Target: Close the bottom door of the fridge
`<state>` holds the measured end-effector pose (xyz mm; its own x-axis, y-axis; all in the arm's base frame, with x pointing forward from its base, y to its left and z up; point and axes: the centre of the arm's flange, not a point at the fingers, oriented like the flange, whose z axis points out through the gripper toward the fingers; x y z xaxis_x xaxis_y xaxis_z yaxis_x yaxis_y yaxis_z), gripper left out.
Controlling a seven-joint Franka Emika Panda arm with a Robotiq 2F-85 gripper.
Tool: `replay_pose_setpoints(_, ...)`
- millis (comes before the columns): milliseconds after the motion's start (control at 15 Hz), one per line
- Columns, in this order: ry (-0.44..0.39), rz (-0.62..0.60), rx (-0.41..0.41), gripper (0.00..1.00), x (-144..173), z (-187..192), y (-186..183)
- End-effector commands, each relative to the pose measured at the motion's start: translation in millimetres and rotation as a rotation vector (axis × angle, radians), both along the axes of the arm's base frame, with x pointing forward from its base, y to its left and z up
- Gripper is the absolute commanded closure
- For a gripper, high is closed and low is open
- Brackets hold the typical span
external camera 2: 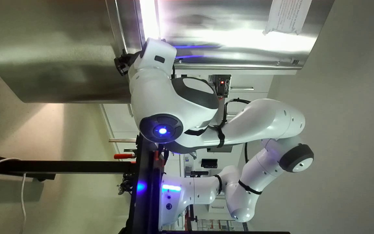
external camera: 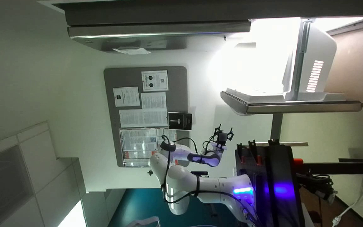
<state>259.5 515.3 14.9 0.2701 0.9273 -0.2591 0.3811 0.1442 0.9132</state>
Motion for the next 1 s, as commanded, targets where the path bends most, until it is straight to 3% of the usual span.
replay_pose_setpoints(0, -0.069, 0.003, 0.011, 0.0, 10, 2, 7)
replay_pose_setpoints(933, -0.077, -0.045, 0.007, 0.0, 46, -32, -8)
